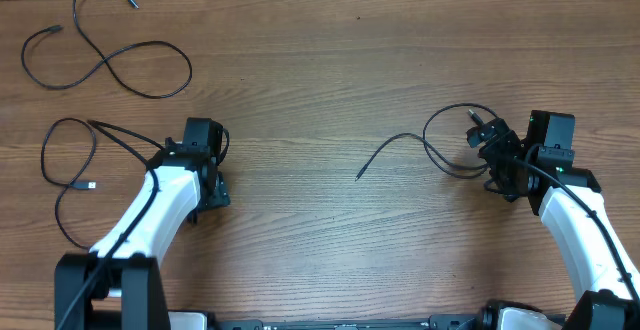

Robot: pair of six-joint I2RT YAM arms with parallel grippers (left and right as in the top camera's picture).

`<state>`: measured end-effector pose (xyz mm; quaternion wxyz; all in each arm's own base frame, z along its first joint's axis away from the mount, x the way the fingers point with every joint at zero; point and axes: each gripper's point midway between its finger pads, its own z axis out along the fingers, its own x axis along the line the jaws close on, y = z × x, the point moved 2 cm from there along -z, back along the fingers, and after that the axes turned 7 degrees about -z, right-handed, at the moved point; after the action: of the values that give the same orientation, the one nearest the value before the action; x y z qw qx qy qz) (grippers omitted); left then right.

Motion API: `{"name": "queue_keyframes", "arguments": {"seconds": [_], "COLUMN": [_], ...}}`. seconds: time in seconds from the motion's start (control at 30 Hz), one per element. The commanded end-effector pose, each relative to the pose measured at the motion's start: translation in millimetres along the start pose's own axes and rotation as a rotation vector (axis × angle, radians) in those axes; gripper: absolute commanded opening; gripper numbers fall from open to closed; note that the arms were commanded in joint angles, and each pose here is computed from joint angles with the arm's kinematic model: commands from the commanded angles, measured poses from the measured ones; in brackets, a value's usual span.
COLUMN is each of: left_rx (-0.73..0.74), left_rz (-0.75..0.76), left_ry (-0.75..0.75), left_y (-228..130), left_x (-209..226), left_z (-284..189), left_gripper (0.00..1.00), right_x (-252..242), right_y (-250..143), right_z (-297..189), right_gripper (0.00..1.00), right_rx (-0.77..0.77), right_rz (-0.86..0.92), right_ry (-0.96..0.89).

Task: Untangle cables

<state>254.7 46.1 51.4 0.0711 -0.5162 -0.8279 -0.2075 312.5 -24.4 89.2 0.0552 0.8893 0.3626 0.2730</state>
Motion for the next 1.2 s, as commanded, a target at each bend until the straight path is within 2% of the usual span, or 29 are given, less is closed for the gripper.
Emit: {"name": "queue_keyframes", "arguments": {"seconds": [0.0, 0.07, 0.13, 0.2, 0.23, 0.27, 0.4, 0.5, 0.63, 0.73, 0.8, 0.83, 0.97, 1.03, 1.1, 1.17], "left_rx": [0.055, 0.039, 0.025, 0.013, -0.003, -0.011, -0.105, -0.138, -0.152, -0.164, -0.154, -0.125, -0.069, -0.061, -0.054, -0.043], "left_rz": [-0.026, -0.042, -0.054, -0.060, -0.054, -0.047, -0.058, -0.178, -0.388, -0.583, -0.657, -0.701, -0.771, -0.777, -0.773, -0.766], "left_ry": [0.021, 0.016, 0.005, -0.001, 0.005, 0.010, 0.152, 0.281, 0.326, 0.279, 0.193, 0.102, -0.097, -0.112, -0.111, -0.112], "left_y": [-8.3, -0.8, 3.5, 6.6, 10.3, 12.0, 42.0, 77.8, 113.7, 131.0, 134.8, 132.6, 130.7, 129.4, 127.4, 123.9], "left_x": [1.3, -1.2, -4.0, -5.3, -4.5, -3.8, 23.9, 73.1, 137.1, 181.5, 192.4, 194.6, 184.5, 183.8, 182.4, 178.6], "left_z": [21.1, 30.2, 32.7, 32.6, 31.6, 31.4, 20.9, 4.4, -9.4, -10.4, -4.0, 4.2, 14.7, 16.4, 18.0, 20.3], "left_gripper": [0.90, 0.83, 0.67, 0.33, 0.10, 0.04, 0.04, 0.04, 0.05, 0.05, 0.04, 0.05, 0.04, 0.04, 0.12, 0.15], "right_x": [3.7, 4.1, 4.9, 5.8, 5.8, 5.9, 5.9, 5.8, 5.8, 5.7, 4.9, 4.3, 3.7, 3.8, 3.7, 3.7], "right_y": [4.5, 5.1, 6.1, 7.0, 7.1, 7.0, 7.0, 7.0, 6.9, 6.6, 5.8, 4.9, 4.2, 4.1, 4.2, 4.2], "right_z": [-1.5, -1.5, -1.5, -1.5, -1.5, -1.5, -1.5, -1.5, -1.5, -1.5, -1.5, -1.4, -1.4, -1.4, -1.4, -1.4], "right_gripper": [1.00, 1.00, 1.00, 1.00, 1.00, 1.00, 1.00, 1.00, 1.00, 1.00, 1.00, 1.00, 1.00, 1.00, 1.00, 1.00], "right_rx": [-0.017, -0.019, -0.024, -0.028, -0.028, -0.028, -0.028, -0.028, -0.027, -0.026, -0.022, -0.019, -0.015, -0.015, -0.015, -0.015], "right_rz": [-0.015, -0.015, -0.016, -0.017, -0.017, -0.017, -0.017, -0.017, -0.017, -0.017, -0.016, -0.015, -0.014, -0.014, -0.014, -0.014], "right_ry": [0.002, 0.004, 0.008, 0.011, 0.012, 0.012, 0.012, 0.012, 0.012, 0.011, 0.008, 0.005, 0.002, 0.003, 0.002, 0.002]}}
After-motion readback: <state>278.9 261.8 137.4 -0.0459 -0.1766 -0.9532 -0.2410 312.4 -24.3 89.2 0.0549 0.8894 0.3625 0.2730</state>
